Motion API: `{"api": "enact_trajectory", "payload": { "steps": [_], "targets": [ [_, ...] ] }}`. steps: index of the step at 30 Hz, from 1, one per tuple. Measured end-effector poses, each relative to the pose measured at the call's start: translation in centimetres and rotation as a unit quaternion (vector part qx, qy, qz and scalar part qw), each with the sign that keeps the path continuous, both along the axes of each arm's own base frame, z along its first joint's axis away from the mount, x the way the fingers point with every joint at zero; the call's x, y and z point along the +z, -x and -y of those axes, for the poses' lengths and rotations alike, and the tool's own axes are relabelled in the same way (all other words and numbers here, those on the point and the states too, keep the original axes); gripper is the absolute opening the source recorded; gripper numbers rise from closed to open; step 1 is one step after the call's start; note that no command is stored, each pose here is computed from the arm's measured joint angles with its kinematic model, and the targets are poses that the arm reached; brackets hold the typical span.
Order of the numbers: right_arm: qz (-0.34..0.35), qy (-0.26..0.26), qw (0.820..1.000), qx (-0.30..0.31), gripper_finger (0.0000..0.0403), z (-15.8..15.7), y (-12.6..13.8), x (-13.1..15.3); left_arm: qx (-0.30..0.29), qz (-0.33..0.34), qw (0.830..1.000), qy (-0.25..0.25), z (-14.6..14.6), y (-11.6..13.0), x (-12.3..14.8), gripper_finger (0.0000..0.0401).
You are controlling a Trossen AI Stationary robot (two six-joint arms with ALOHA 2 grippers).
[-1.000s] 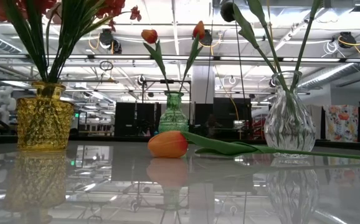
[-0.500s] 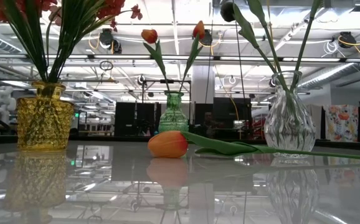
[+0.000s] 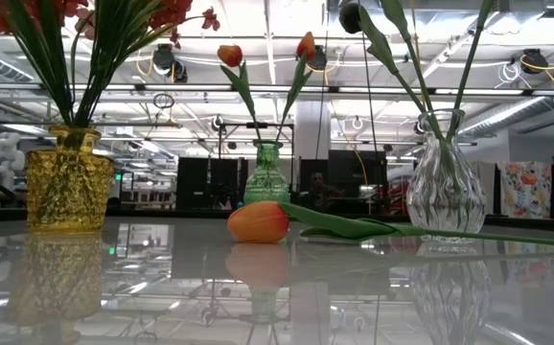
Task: Sort flowers into vase by color
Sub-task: Put the orange flower into the green vase
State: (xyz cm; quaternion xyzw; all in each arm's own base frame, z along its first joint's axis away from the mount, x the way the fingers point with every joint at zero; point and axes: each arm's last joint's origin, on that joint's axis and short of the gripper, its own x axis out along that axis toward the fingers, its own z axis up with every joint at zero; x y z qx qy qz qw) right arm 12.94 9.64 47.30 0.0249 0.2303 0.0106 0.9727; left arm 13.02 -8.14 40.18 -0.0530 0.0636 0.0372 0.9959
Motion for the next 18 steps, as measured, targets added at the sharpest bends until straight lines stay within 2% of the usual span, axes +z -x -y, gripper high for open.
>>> {"api": "enact_trajectory", "payload": {
  "steps": [9, 12, 18],
  "targets": [
    [-0.068, -0.001, 0.997, 0.022, 0.0263, -2.3, 1.6, -1.7, 0.041, -0.011, 0.999, -0.018, 2.7, -3.4, -1.4, 0.0164],
    [-0.088, 0.004, 0.996, 0.028, 0.0263, -4.2, 1.7, -2.6, 0.052, -0.019, 0.998, -0.022, 3.3, -4.3, -2.0, 0.0164],
    [-0.166, 0.019, 0.986, -0.013, 0.0263, -8.7, 2.5, -5.9, 0.066, -0.037, 0.997, -0.006, 4.5, -5.7, -3.3, 0.0164]
  ]
}}
